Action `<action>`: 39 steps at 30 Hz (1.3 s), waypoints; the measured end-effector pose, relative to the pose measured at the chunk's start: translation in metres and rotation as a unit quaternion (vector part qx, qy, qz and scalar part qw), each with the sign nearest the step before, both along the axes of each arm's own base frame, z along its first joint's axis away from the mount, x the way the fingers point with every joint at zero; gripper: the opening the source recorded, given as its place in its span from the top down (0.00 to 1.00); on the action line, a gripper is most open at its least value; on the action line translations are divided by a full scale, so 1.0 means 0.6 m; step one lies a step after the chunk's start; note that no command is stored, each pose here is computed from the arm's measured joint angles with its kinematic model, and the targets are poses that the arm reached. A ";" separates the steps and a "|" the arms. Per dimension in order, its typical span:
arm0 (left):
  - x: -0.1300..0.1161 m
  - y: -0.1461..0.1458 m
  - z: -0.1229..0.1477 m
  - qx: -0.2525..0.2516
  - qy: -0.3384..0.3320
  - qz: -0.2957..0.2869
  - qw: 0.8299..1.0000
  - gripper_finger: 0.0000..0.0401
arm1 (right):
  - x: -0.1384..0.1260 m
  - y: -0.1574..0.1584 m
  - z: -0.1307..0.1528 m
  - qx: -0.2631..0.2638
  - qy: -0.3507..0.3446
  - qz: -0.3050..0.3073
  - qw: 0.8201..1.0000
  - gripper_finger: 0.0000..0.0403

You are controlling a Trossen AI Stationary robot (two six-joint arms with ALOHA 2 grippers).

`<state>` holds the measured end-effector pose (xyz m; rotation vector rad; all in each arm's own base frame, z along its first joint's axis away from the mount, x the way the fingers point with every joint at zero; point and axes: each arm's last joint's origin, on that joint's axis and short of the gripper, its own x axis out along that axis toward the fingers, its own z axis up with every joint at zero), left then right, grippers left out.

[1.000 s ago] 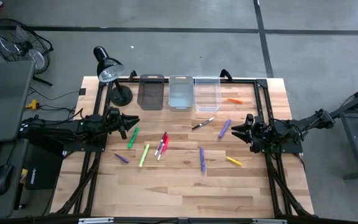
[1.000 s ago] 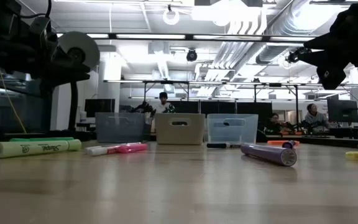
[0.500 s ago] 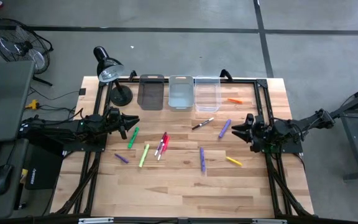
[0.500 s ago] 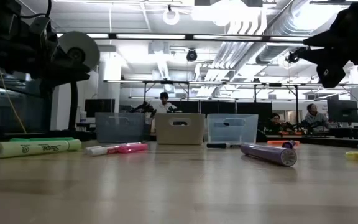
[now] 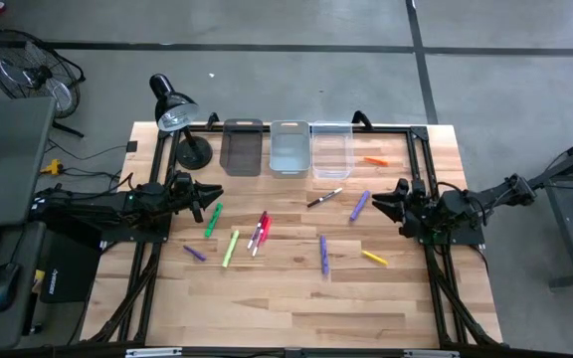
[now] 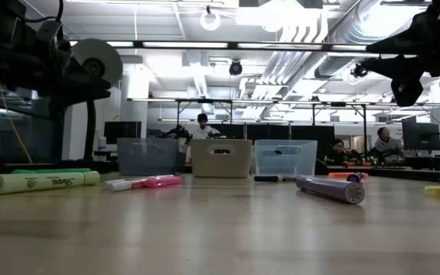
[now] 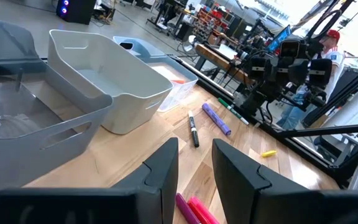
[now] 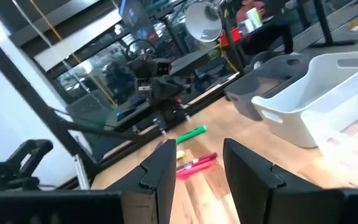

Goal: Pick & Place Markers
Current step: Put the orange pen into the transparent bin

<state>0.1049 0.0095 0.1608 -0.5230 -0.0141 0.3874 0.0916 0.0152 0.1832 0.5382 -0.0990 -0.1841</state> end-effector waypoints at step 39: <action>0.000 0.000 0.000 0.000 0.000 0.000 1.000 0.76 | -0.030 -0.040 0.277 -0.197 0.351 -0.215 0.890 0.70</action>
